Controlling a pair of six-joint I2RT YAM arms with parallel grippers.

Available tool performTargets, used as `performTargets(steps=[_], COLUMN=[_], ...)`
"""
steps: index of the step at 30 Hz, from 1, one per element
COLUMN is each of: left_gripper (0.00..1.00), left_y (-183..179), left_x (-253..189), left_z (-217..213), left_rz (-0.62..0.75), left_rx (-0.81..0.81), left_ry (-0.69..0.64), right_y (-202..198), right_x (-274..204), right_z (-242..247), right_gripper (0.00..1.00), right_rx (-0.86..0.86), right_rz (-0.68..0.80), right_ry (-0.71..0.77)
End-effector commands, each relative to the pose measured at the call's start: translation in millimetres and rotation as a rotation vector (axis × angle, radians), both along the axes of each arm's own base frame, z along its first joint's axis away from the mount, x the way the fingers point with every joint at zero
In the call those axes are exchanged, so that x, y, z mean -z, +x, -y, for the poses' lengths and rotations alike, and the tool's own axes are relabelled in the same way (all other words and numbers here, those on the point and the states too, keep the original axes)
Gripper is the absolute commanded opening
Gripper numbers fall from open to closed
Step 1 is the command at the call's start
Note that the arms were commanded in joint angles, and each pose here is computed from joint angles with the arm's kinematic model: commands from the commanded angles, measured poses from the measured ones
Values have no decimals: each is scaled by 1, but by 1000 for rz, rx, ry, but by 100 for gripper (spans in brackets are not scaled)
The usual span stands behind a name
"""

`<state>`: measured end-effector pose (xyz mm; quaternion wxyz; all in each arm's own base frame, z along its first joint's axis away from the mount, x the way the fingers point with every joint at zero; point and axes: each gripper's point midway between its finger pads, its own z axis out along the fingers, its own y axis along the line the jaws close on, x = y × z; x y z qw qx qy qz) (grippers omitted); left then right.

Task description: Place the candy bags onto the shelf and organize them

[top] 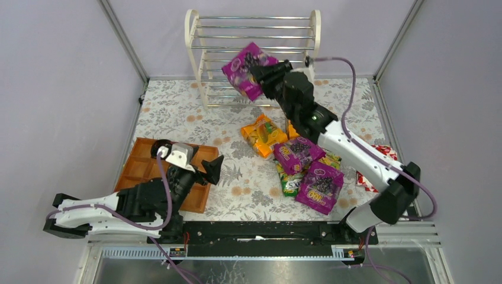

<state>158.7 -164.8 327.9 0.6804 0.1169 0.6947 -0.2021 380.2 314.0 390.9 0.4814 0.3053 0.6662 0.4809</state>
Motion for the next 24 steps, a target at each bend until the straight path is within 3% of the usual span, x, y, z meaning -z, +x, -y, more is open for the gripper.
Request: performTargets(steps=[1,6,11,16,24], left_gripper=[88,91,91,92,92], left_y=[7,8,11,16,30], left_x=[8,22,27,38,47], left_z=[-17,-12,-7,-2,11], left_rz=[11,15,28,29,0], left_rx=[-91,-108,-127,-128,-106], left_ry=[-2,68,121,151,170], right_y=[28,74,116,142,162], right_x=[-119,-156,-154,-147,-135], right_z=[-3,-5,20,66,102], right_gripper=[46,46,46,46,47], right_rx=[55,168,375,544,606], right_rz=[289,386,411,406,374], right_ry=[170,227,263,301,328])
